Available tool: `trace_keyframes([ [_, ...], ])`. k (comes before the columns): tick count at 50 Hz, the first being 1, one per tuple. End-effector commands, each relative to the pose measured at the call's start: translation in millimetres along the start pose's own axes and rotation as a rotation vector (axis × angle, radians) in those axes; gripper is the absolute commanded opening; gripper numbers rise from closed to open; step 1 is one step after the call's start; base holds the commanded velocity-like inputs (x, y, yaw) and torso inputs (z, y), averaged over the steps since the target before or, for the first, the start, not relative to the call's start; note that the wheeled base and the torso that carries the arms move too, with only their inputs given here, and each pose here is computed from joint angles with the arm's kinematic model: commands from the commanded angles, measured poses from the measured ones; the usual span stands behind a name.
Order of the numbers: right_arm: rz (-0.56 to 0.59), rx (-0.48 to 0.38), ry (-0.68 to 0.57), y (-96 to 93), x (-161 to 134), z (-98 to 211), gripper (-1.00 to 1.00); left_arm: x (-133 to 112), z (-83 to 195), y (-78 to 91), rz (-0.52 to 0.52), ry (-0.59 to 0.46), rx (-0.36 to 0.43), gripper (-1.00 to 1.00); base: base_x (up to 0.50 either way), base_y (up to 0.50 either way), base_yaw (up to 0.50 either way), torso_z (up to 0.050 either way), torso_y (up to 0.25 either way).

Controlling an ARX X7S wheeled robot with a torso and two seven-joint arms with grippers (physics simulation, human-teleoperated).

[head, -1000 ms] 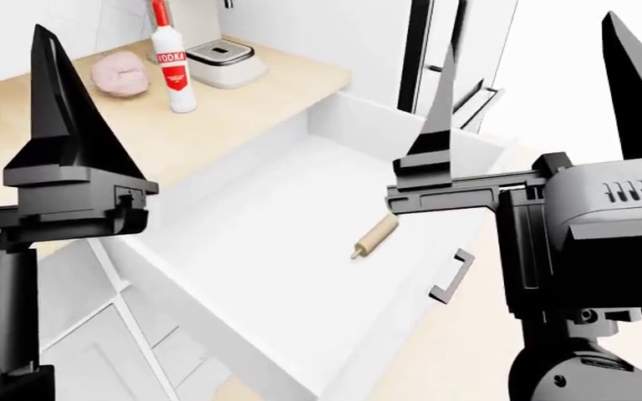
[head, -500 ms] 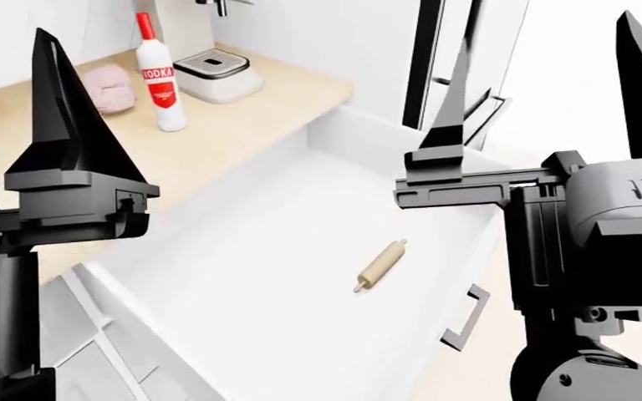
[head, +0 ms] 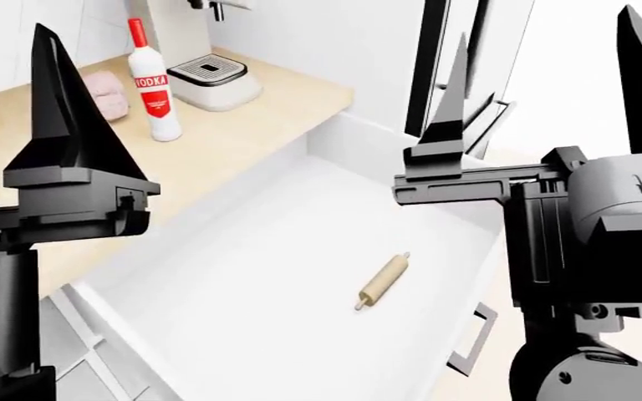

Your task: Close the right drawer.

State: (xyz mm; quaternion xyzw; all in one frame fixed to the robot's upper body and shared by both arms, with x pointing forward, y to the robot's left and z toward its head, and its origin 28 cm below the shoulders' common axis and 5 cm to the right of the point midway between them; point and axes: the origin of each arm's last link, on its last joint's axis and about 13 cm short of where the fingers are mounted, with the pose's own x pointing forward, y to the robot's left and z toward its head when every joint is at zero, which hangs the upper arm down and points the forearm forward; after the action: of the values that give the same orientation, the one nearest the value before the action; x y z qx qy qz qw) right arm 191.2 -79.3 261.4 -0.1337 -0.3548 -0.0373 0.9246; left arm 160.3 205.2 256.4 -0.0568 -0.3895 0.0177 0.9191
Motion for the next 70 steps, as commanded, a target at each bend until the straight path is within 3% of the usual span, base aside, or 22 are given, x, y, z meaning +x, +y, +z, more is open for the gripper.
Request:
trace_keyframes([
  [1,-0.005,0.002,-0.003,-0.5,0.6,0.3,1.00,0.8,0.7,-1.0,-0.003,-0.002,-0.001,1.00,0.00,0.00,0.00,0.000,0.000],
  [48,-0.027,-0.001,0.008,-4.5,-0.3,-1.8,1.00,-1.3,1.5,0.1,-0.001,-0.006,-0.001,1.00,0.05,-0.07,0.00,0.000,0.000],
  [70,-0.101,-0.070,0.155,-26.5,-11.6,-15.8,1.00,-1.9,-1.4,-0.9,-0.006,0.007,-0.003,1.00,0.00,0.00,0.00,0.000,0.000],
])
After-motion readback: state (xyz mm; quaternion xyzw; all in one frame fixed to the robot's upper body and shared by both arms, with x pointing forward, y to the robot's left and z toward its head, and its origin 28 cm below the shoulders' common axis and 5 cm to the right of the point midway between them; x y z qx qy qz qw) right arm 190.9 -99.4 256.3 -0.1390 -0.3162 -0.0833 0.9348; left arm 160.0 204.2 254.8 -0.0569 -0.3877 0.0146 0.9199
